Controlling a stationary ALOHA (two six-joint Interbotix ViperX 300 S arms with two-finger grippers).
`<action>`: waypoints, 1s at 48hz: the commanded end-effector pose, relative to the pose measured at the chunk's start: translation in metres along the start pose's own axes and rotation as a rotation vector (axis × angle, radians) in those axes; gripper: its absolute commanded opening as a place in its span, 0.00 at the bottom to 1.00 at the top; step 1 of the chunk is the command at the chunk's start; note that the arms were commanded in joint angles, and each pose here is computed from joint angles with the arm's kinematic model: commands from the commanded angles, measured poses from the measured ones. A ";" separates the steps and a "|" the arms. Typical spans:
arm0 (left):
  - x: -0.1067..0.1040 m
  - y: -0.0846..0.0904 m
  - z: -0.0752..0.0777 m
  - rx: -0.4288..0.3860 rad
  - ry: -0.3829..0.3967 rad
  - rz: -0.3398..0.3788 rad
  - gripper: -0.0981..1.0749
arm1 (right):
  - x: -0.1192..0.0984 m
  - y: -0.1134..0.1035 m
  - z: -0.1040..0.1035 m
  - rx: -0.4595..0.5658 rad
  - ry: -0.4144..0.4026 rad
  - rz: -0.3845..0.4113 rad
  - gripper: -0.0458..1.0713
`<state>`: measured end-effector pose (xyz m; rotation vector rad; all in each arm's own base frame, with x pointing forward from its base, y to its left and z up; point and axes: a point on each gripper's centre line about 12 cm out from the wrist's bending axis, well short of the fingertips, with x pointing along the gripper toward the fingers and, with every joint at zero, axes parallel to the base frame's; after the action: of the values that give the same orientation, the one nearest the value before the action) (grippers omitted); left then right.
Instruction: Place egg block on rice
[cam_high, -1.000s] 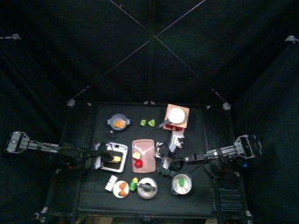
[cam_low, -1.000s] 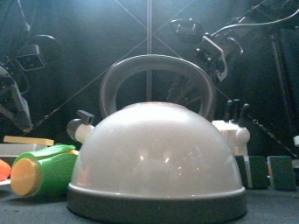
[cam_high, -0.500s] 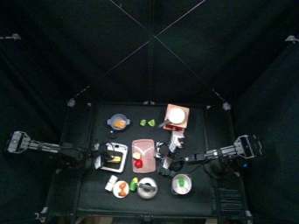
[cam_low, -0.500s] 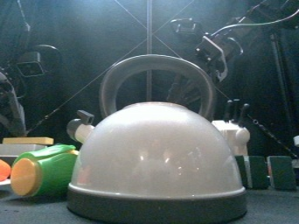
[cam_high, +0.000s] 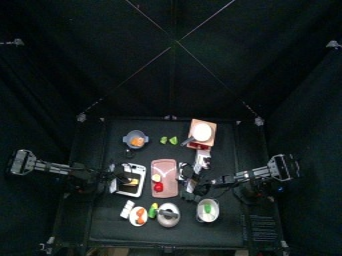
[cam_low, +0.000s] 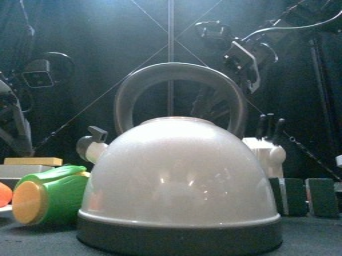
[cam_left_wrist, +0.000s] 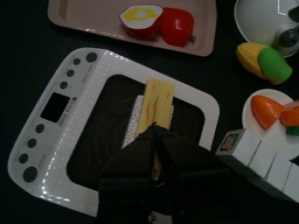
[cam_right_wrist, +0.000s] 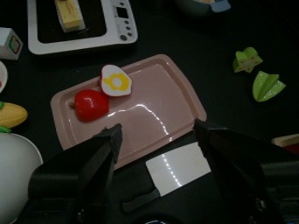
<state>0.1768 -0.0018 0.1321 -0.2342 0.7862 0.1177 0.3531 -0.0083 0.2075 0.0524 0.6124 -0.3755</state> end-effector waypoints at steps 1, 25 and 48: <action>-0.001 -0.001 0.004 0.006 -0.010 0.000 0.49 | -0.005 0.000 0.014 0.012 -0.037 0.009 0.90; -0.028 -0.011 0.054 0.095 -0.221 -0.030 0.50 | -0.017 -0.002 0.036 -0.091 -0.147 0.005 0.90; -0.030 -0.015 0.061 0.060 -0.232 -0.049 0.73 | -0.023 0.002 0.023 -0.102 -0.129 0.021 0.90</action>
<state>0.1963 -0.0005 0.1899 -0.1693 0.5723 0.0800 0.3513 -0.0061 0.2252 -0.0707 0.5436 -0.3326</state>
